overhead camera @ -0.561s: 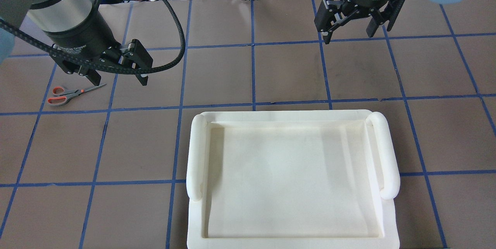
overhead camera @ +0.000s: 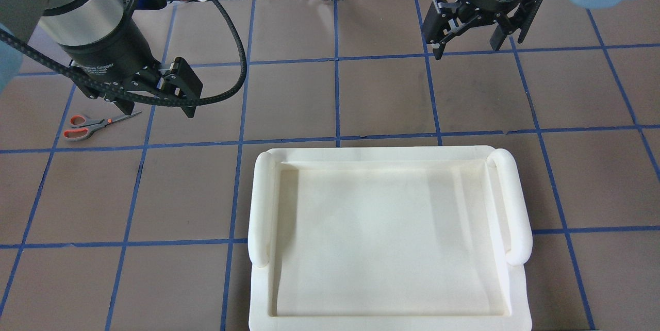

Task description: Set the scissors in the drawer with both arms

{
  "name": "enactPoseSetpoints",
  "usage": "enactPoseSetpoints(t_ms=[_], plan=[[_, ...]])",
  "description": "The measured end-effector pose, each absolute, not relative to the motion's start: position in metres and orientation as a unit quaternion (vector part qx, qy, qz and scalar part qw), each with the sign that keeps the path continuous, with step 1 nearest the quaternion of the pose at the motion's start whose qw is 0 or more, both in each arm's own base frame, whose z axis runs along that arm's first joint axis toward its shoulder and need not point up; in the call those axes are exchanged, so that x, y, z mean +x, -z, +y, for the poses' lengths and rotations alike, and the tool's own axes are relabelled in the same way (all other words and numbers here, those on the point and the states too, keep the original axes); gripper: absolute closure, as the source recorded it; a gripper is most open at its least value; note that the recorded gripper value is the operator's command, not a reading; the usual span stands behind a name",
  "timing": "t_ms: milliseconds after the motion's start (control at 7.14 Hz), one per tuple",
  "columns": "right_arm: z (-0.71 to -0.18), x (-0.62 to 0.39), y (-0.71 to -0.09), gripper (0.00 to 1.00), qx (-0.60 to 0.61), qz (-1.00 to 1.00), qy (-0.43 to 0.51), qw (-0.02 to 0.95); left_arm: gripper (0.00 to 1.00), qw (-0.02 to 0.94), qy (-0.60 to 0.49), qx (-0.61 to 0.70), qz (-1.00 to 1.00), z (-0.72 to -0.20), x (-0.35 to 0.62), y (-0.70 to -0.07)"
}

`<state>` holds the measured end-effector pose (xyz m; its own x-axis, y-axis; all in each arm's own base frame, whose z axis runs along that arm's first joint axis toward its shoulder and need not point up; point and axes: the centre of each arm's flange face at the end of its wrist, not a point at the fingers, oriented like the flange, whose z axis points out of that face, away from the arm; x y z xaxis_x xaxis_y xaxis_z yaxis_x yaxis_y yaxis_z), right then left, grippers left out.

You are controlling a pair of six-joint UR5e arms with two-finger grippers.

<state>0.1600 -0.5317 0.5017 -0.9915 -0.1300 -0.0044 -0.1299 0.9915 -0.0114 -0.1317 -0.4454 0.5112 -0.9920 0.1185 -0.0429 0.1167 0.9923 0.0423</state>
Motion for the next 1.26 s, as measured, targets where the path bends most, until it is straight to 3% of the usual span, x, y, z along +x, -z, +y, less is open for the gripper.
enactPoseSetpoints(t_ms=[420, 701, 1261], plan=[[-0.539, 0.158, -0.500, 0.00, -0.045, 0.999, 0.021, 0.006, 0.00, 0.014, -0.055, 0.158, 0.986, -0.476, -0.040, -0.481], [-0.553, 0.158, -0.486, 0.00, 0.073, 0.997, 0.029, 0.006, 0.00, -0.020, -0.045, 0.236, 0.970, -0.504, 0.035, -0.445], [-0.576, 0.170, -0.444, 0.00, 0.295, 0.955, 0.007, 0.010, 0.00, 0.003, -0.029, 0.388, 0.921, -0.555, 0.130, -0.374]])
